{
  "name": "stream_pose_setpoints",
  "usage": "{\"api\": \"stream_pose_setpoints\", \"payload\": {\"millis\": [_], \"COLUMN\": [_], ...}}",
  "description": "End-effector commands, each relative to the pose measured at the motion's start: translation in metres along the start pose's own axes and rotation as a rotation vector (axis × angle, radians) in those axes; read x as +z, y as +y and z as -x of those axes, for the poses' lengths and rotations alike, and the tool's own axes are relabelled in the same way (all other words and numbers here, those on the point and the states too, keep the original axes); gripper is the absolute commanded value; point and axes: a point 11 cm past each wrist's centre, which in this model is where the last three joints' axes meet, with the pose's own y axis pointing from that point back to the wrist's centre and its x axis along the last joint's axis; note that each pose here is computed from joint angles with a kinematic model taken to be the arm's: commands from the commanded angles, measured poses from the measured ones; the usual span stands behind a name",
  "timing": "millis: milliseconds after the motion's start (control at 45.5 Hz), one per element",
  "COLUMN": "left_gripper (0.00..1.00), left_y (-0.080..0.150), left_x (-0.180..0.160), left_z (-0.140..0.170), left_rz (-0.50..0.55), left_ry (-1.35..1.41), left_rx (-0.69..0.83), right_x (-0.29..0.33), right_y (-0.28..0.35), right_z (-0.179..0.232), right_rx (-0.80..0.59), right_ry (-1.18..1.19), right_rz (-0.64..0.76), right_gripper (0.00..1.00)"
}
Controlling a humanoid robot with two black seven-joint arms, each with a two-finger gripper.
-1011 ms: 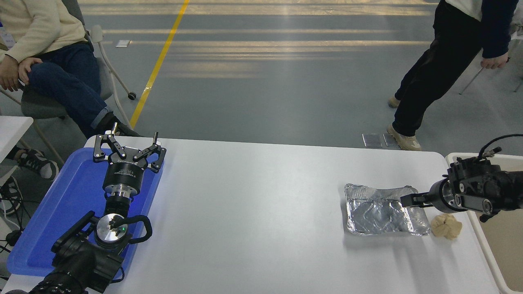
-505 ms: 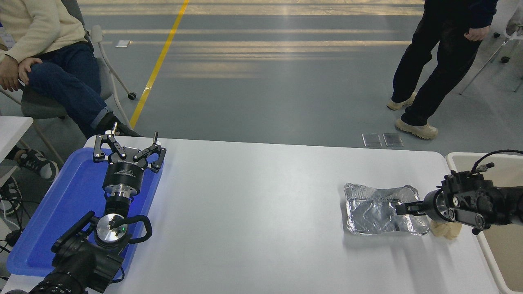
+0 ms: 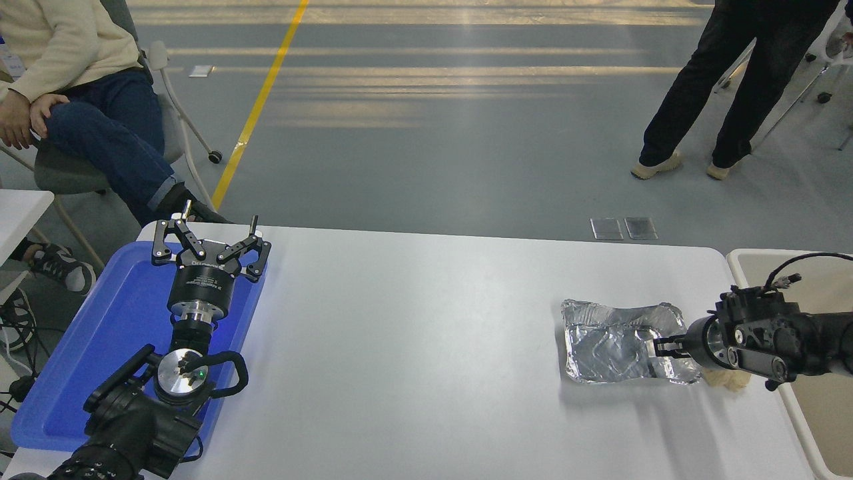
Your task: Pick up foil plate and place in dustbin
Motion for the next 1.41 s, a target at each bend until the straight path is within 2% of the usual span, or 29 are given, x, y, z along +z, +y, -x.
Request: {"api": "stream_pose_setpoints", "payload": {"millis": [0, 462, 615, 923, 1385], "left_gripper": [1.00, 1.00, 1.00, 1.00, 1.00], "left_y": [0.000, 0.000, 0.000, 0.000, 0.000], "left_x": [0.000, 0.000, 0.000, 0.000, 0.000], "left_z": [0.000, 0.000, 0.000, 0.000, 0.000], "left_rz": [0.000, 0.000, 0.000, 0.000, -0.001], "left_ry": [0.000, 0.000, 0.000, 0.000, -0.001], "left_rx": [0.000, 0.000, 0.000, 0.000, 0.000], "right_x": [-0.004, -0.018, -0.017, -0.008, 0.008], "right_y": [0.000, 0.003, 0.019, 0.086, 0.209], "right_z": [0.001, -0.007, -0.030, -0.079, -0.134], "right_rx": [-0.005, -0.002, 0.012, -0.012, -0.033], "right_ry": [0.009, 0.001, -0.002, -0.011, 0.068], "right_rz": [-0.020, -0.084, -0.103, -0.135, -0.056], "right_gripper": [0.00, 0.00, 0.00, 0.00, 0.00]}}
